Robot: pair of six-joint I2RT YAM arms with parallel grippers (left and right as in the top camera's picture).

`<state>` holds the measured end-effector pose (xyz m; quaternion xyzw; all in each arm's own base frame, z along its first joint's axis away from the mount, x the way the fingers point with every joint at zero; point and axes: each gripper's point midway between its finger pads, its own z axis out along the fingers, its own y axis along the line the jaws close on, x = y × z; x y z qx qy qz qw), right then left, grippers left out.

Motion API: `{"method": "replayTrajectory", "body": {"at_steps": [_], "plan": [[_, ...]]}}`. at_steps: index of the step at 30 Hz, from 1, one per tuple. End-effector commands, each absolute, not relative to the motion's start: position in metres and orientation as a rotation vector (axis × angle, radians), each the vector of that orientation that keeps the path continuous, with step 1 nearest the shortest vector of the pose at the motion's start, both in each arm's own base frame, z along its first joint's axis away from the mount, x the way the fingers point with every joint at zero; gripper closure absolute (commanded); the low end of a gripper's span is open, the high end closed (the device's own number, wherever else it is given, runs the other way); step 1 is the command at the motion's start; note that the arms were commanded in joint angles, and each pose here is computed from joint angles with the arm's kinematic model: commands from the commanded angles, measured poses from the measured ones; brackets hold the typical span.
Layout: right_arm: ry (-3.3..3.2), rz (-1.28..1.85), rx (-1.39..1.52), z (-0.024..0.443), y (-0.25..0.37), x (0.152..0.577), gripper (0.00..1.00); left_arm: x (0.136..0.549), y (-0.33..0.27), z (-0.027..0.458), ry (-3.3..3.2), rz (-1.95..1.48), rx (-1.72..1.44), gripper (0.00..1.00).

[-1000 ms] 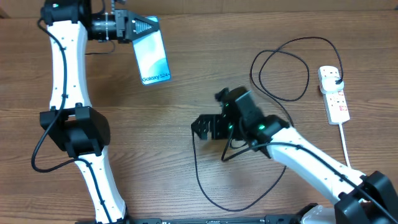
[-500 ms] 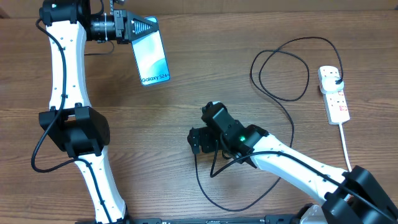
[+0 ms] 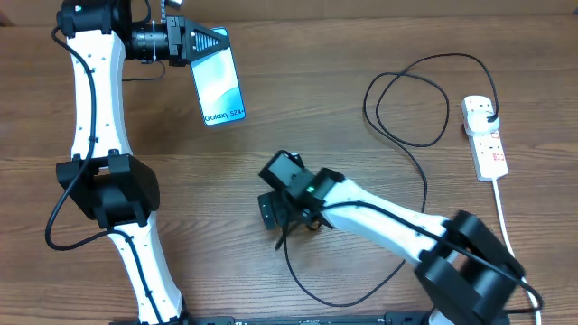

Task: Plug charger to phone and switch on socket
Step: 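Swing the right gripper down toward the black cable's plug on the table, then lower the right gripper and close it on the cable just behind the plug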

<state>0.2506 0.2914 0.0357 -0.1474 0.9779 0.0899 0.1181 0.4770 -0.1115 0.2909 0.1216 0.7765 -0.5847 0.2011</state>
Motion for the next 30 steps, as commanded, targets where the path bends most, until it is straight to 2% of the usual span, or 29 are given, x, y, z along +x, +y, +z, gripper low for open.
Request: {"method": "replayTrajectory", "body": {"at_steps": [1,13,22,30], "plan": [[2.830,0.234,-0.428,0.042,0.298,0.260,0.02,0.477,-0.117,0.292,2.141,-1.662,0.366,0.96],[2.923,0.197,-0.328,0.037,0.286,0.246,0.02,0.478,-0.117,0.292,2.136,-1.656,0.372,0.96],[2.921,0.199,-0.321,0.031,0.288,0.249,0.06,0.478,-0.117,0.292,2.136,-1.656,0.372,0.96],[2.901,0.172,-0.276,0.032,0.289,0.257,0.07,0.478,-0.117,0.292,2.134,-1.653,0.376,0.96]]}}
